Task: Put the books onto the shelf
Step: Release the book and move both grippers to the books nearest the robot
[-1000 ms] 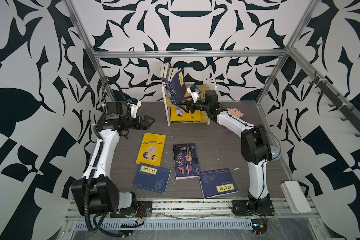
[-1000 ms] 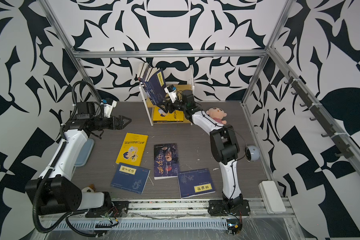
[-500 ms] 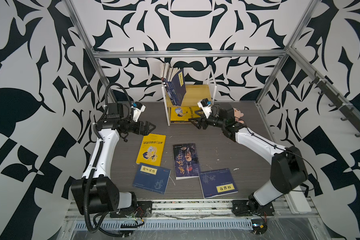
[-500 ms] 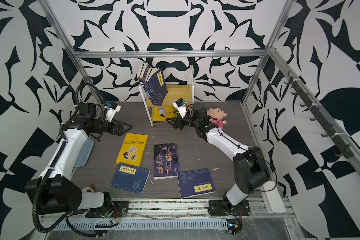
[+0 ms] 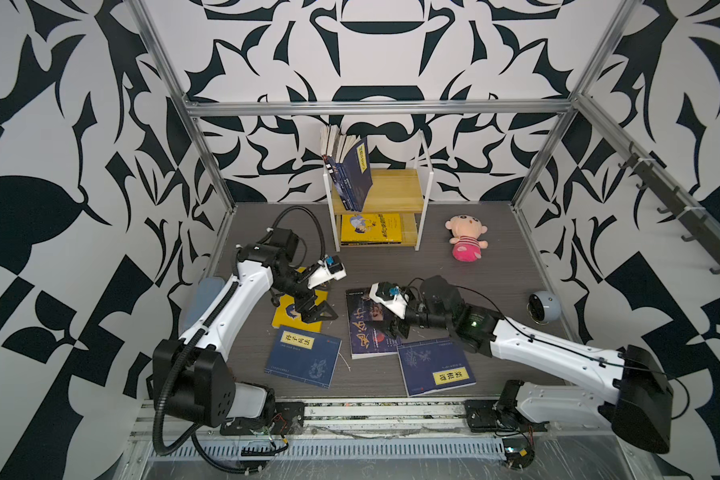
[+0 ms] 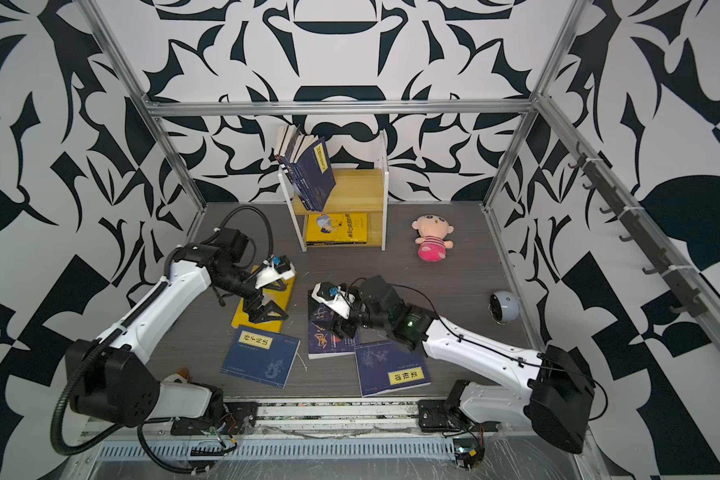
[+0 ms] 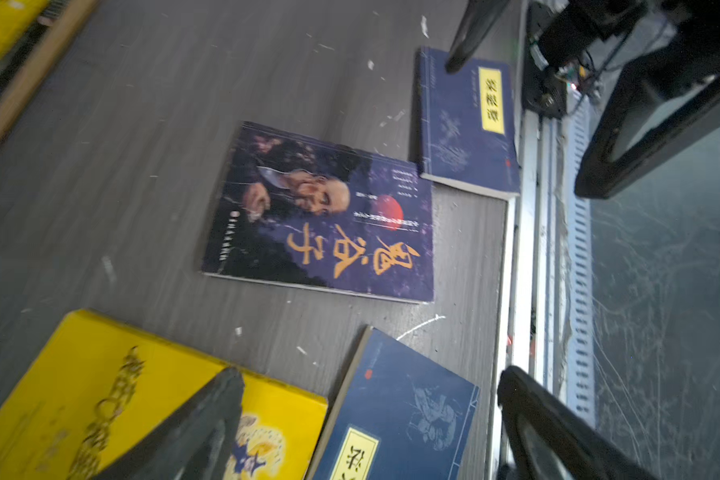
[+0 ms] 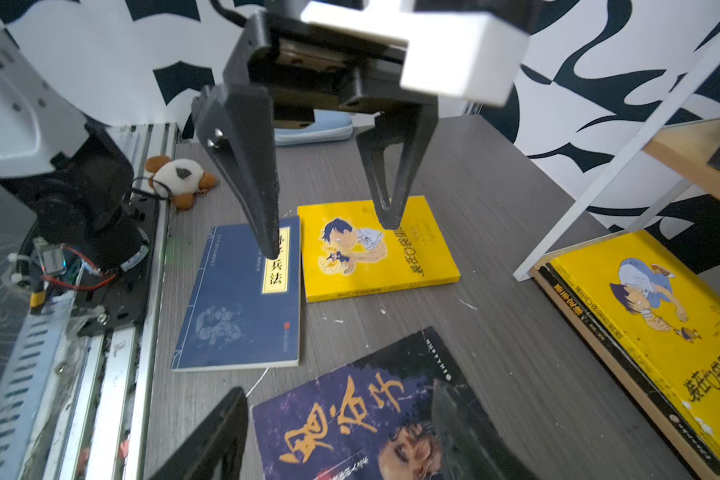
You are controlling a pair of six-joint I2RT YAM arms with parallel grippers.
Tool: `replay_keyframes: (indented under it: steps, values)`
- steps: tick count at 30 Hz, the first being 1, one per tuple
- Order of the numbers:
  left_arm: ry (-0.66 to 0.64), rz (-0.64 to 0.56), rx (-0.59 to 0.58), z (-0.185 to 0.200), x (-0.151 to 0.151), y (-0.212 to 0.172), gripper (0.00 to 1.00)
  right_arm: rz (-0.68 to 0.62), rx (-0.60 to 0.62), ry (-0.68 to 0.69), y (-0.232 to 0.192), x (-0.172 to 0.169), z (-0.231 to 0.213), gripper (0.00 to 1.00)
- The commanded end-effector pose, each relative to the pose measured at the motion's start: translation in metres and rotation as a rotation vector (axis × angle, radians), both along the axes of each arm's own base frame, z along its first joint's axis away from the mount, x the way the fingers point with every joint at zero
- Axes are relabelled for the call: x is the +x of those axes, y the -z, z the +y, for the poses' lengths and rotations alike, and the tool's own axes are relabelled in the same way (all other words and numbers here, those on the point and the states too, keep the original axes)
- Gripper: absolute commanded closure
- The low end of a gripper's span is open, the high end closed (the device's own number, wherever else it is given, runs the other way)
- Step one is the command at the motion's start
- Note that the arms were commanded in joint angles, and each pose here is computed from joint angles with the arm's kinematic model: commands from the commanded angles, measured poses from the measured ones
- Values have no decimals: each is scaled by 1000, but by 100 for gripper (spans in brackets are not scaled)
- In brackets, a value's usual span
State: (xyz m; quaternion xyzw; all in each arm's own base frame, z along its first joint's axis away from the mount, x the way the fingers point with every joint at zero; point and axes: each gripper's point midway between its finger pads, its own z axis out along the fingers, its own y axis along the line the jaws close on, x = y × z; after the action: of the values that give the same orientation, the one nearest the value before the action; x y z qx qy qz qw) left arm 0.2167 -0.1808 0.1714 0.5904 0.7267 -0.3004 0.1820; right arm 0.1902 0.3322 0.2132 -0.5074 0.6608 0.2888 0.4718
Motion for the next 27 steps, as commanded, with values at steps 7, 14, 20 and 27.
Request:
replay_keyframes:
  steps: [7,14,20,27]
  values:
    - [260,148,129,5,-32,55,11,-31,20,189,10,-6,-51,31]
    - [332,235,229,8,-29,91,24,-73,4,292,22,-1,-77,30]
    - [380,266,315,15,-33,119,29,-78,-13,321,27,0,-86,29]
    - [409,300,380,18,-41,137,42,-73,-22,320,28,-1,-87,29]
